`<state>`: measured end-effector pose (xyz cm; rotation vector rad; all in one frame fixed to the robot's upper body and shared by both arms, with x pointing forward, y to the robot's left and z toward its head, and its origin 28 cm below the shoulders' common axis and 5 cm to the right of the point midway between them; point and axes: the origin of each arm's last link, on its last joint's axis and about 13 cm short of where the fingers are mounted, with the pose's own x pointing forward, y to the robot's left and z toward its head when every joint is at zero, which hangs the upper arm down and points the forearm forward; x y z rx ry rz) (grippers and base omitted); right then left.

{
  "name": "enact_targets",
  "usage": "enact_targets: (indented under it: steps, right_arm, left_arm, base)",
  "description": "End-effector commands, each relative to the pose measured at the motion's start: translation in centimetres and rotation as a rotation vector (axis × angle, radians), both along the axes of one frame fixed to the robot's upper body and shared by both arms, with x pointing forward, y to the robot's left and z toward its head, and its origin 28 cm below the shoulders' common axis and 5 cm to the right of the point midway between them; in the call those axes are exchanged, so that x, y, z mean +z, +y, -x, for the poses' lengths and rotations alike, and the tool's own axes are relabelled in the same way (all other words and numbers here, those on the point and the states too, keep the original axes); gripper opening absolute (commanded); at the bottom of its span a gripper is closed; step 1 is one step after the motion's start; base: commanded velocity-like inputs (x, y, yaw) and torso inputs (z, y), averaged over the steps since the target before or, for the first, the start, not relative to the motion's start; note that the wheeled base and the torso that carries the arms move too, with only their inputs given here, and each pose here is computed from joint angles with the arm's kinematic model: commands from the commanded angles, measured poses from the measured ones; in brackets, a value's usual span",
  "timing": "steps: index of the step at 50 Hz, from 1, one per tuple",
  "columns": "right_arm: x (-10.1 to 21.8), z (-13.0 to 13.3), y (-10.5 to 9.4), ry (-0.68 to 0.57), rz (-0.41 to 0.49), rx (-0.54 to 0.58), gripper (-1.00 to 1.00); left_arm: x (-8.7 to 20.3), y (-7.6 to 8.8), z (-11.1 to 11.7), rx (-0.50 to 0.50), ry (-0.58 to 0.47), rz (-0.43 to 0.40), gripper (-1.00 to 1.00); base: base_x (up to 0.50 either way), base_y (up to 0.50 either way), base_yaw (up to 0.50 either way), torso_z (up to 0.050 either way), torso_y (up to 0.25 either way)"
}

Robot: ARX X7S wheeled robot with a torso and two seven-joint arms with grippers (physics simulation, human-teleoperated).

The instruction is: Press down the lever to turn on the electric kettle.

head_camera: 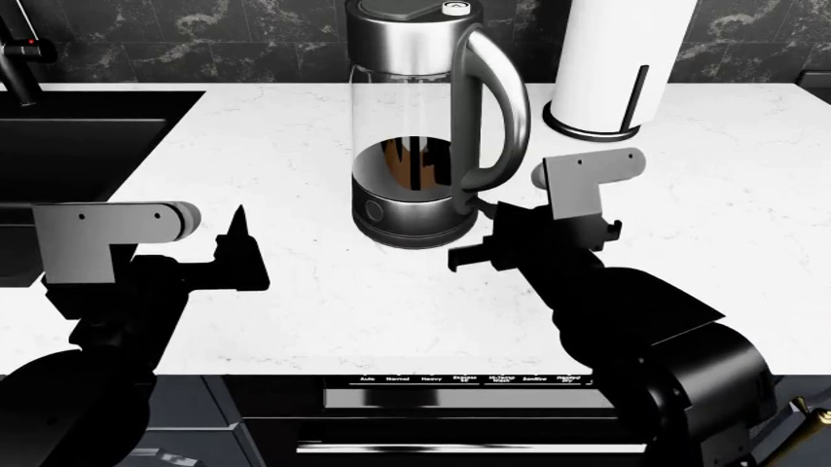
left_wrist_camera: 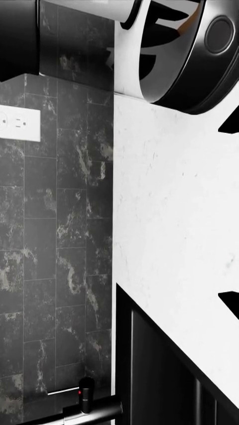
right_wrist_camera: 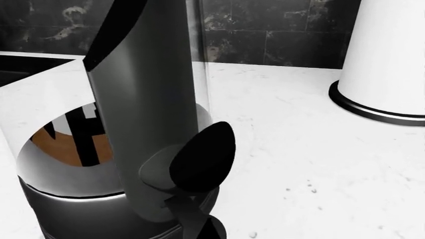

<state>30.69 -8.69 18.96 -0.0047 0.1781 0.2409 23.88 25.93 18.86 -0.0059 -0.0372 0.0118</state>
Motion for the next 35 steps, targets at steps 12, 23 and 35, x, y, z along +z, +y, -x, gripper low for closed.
enact_targets:
  steps: [12,23,35]
  right_arm:
    - [0.02,-0.5,0.11,0.027,0.012,-0.001,-1.0]
    - [-0.2,-0.62,0.2,0.048,0.027,0.008,-1.0]
    - [-0.43,-0.77,0.15,0.081,0.037,0.008,-1.0]
  left_arm:
    - [-0.09,0.05,0.24,0.0,0.001,-0.001,1.0]
    - [-0.11,0.06,0.28,0.0,0.001,-0.001,1.0]
    - [-0.08,0.0,0.08,0.0,0.002,0.0,1.0]
  base:
    - [0.0,0.0,0.0,0.0,0.0]
    - [0.0,0.0,0.0,0.0,0.0]
    - [0.0,0.0,0.0,0.0,0.0]
